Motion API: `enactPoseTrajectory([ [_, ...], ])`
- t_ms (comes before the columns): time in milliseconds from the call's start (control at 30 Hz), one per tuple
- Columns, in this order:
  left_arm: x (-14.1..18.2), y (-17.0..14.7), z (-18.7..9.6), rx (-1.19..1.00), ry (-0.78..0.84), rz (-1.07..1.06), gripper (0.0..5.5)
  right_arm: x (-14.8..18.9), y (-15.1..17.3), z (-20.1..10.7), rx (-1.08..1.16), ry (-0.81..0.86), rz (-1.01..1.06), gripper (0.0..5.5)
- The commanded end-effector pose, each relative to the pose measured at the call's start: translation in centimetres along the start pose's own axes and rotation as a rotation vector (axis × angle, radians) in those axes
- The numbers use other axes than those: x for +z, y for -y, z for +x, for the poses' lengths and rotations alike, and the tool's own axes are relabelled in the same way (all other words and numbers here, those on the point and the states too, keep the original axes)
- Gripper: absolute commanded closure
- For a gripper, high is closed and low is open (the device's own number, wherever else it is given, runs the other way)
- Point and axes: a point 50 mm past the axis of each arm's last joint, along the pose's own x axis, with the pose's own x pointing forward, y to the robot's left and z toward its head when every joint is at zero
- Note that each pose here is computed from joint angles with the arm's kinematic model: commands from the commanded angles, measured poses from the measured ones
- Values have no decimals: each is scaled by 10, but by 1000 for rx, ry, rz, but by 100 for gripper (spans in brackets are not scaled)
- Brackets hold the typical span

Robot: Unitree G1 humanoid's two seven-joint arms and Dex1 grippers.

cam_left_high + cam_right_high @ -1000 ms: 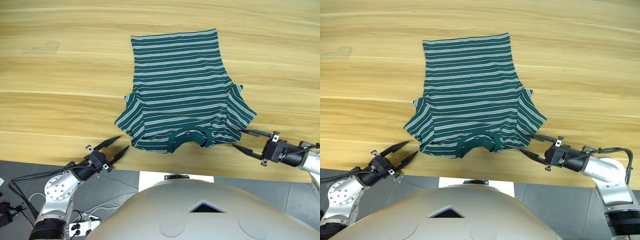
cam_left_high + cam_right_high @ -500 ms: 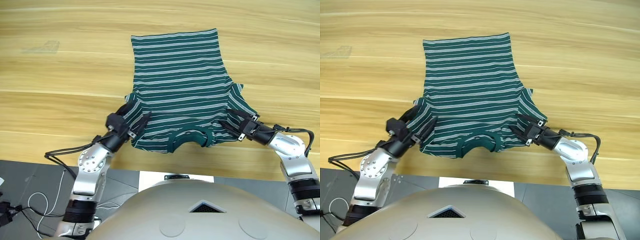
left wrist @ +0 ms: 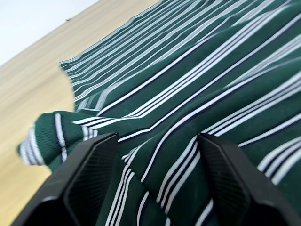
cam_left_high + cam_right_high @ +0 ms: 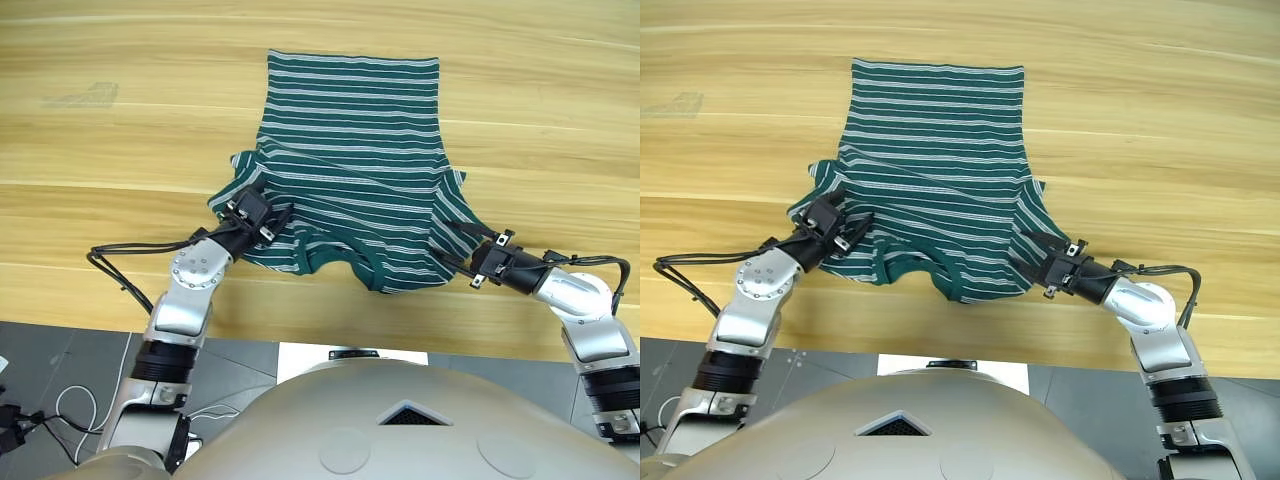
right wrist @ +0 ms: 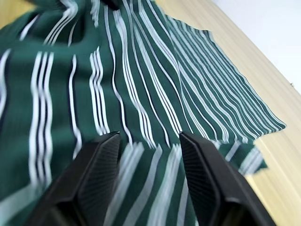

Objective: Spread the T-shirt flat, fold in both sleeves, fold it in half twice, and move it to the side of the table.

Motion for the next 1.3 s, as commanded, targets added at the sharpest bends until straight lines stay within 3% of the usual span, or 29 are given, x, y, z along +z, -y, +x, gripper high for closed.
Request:
enactPoseTrajectory([
  [33, -21, 0, -13, -32, -91, -10, 237, 3, 9, -3, -4, -13, -38, 316],
  [267, -7, 57, -52, -310, 86, -51, 237, 8, 14, 6, -26, 2, -49, 316],
  [367, -5, 65, -60, -369, 120, -43, 237, 11, 13, 8, -22, 9, -51, 316],
  [633, -18, 28, -41, -124, 60, -58, 237, 6, 0, 5, -12, -7, -14, 316],
  [800, -24, 24, -43, -73, 46, -57, 237, 6, 0, 3, -22, -7, -9, 316],
  [1033, 0, 57, -66, -331, 231, 10, 237, 4, 1, 11, -25, -1, -15, 316],
  [1300, 9, 13, -72, -169, 339, 29, 237, 3, -10, 19, -23, 17, 15, 316],
])
